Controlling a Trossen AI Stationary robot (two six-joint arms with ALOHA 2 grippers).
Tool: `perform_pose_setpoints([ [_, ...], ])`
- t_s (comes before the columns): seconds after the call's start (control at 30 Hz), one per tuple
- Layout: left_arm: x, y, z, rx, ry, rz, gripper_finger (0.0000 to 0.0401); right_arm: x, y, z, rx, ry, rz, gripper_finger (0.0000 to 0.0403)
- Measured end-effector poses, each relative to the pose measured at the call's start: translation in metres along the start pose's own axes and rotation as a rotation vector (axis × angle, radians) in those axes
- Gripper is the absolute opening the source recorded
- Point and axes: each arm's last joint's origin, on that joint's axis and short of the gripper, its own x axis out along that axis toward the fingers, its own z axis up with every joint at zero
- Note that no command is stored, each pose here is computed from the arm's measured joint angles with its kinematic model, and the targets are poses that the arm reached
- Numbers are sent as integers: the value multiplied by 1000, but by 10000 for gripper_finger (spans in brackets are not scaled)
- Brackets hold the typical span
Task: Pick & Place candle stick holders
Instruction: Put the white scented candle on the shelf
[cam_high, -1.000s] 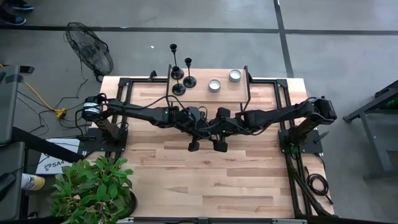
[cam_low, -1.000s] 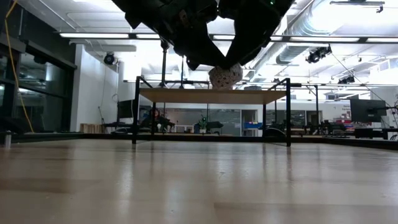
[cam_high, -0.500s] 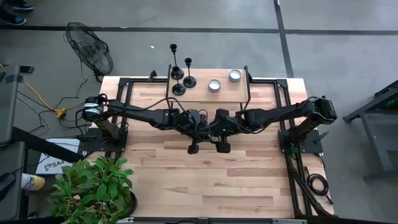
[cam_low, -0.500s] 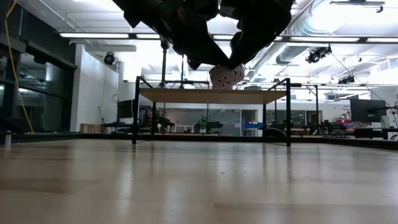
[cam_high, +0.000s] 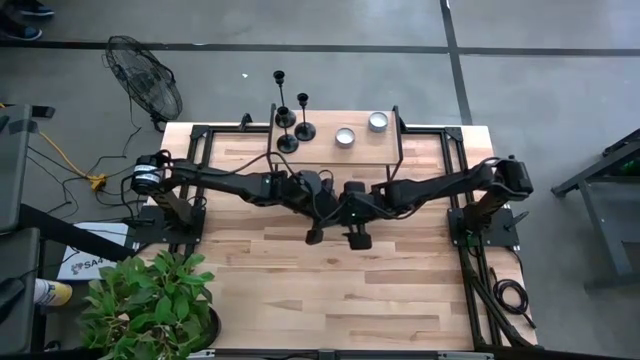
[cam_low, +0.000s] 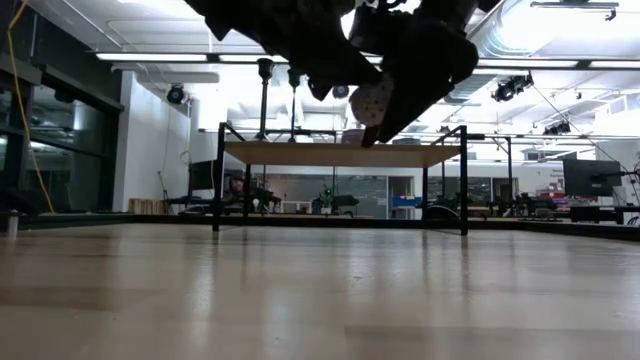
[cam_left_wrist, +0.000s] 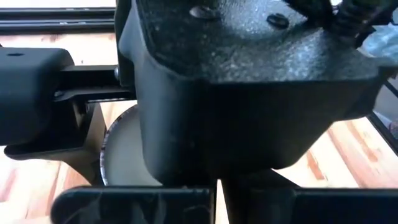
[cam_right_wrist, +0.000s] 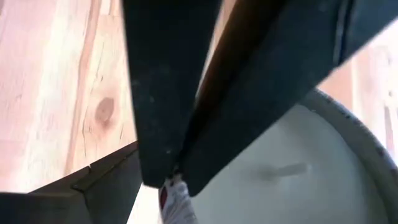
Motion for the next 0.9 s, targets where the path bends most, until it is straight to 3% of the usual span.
perform_pose_setpoints([
  [0.57, -1, 1, -5, -2, 79, 55, 0, -25, -12, 4, 126, -79, -29, 379],
  [0.9, -1, 1, -4, -1, 62, 52, 0, -20, -12, 5, 110, -79, -33, 378],
])
